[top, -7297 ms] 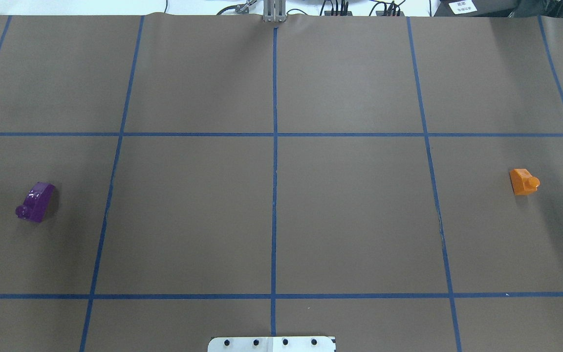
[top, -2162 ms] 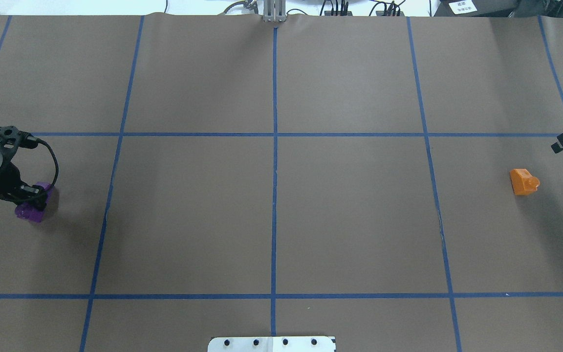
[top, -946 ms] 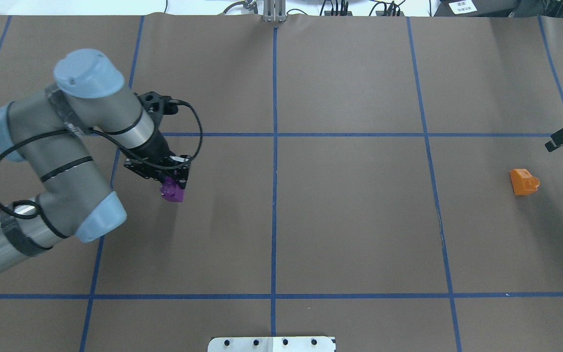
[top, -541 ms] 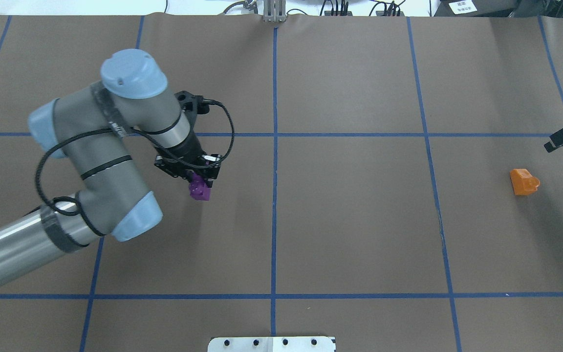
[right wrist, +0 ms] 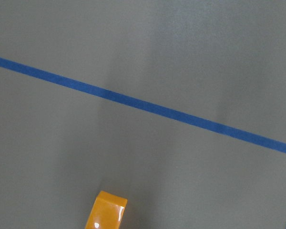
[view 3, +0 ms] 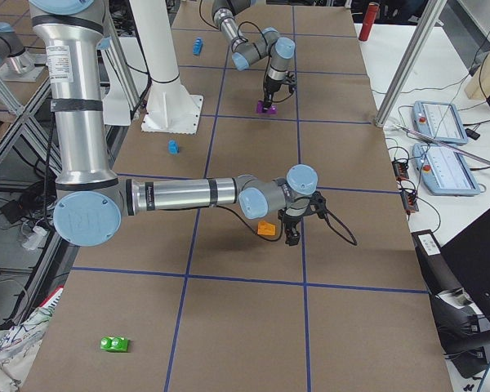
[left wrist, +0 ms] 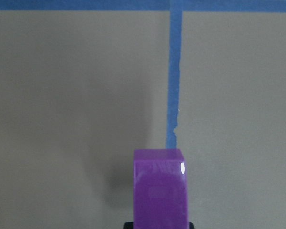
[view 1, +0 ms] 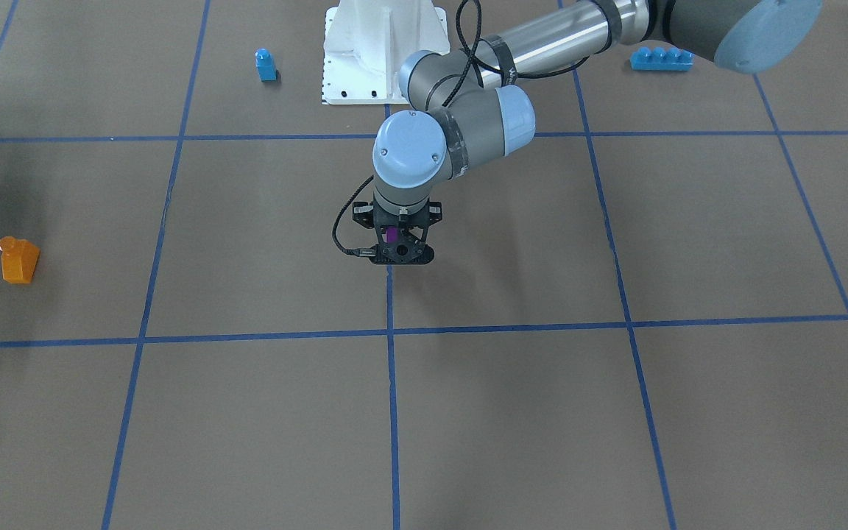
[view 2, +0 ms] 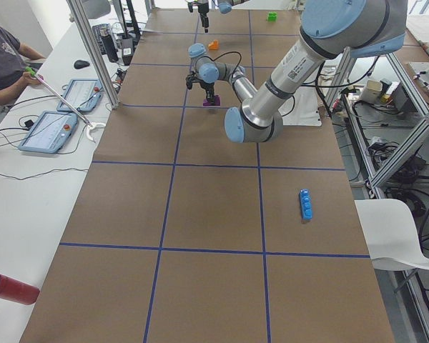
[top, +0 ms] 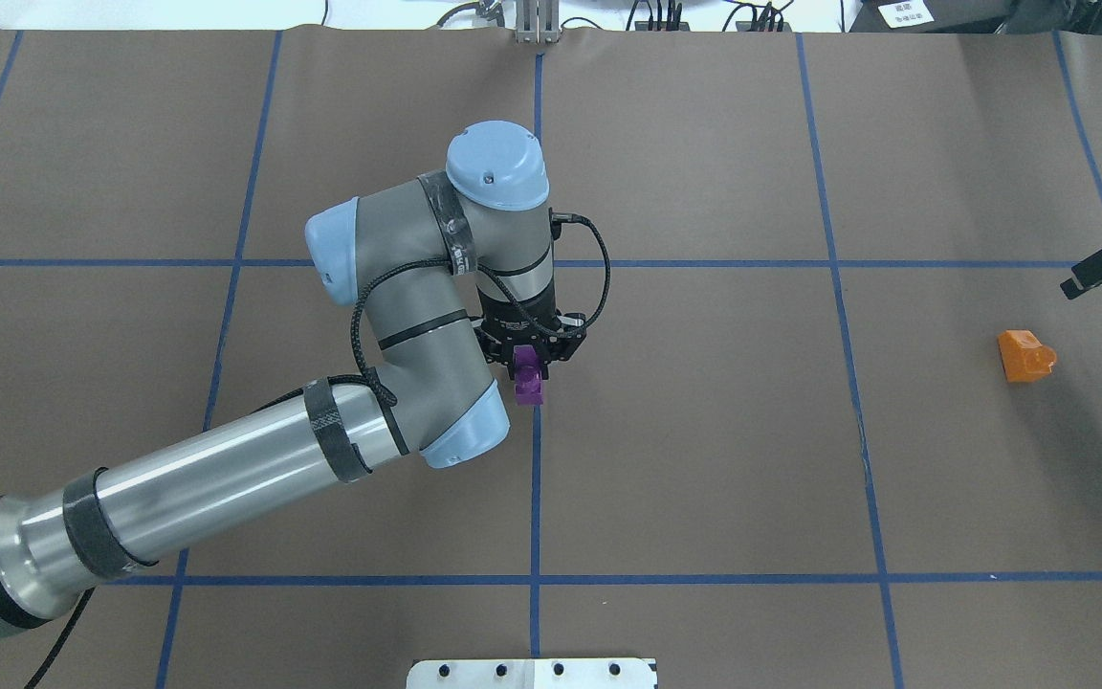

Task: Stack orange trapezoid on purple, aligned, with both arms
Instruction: 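Carry the purple block with the left gripper to the table center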

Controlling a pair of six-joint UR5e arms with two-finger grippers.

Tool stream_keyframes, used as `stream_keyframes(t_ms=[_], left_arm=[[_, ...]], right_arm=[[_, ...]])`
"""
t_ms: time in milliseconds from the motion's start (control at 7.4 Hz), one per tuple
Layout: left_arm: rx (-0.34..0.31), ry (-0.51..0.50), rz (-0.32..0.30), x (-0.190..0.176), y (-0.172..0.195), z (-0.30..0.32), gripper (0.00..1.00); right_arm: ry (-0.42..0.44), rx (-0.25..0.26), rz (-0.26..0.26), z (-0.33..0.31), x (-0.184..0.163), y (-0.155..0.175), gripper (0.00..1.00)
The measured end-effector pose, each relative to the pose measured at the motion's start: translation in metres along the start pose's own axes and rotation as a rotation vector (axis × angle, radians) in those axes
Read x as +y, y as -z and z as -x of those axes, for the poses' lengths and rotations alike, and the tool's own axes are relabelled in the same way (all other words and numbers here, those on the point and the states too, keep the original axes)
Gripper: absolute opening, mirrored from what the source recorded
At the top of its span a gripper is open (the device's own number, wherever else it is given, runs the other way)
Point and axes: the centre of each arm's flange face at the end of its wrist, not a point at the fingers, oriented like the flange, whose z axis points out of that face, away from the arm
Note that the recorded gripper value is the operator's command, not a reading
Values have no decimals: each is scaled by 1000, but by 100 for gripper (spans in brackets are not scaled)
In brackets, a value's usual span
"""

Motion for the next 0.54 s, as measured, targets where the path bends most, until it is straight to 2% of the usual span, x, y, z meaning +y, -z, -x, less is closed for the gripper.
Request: stream_keyframes(t_ms=[135, 270, 405, 541], left_arm=[[-10, 0, -8, 4, -7, -4, 0], [-14, -1, -12, 6, -11, -6, 5], [-15, -3, -13, 7, -12, -6, 21], [-14, -7, -13, 8, -14, -7, 58]], right_arm=[[1, 0, -1, 1, 0, 1, 100], [1, 0, -1, 1, 0, 1, 100], [2, -1, -1, 2, 0, 0, 100], [4, -1, 2, 3, 0, -1, 100]])
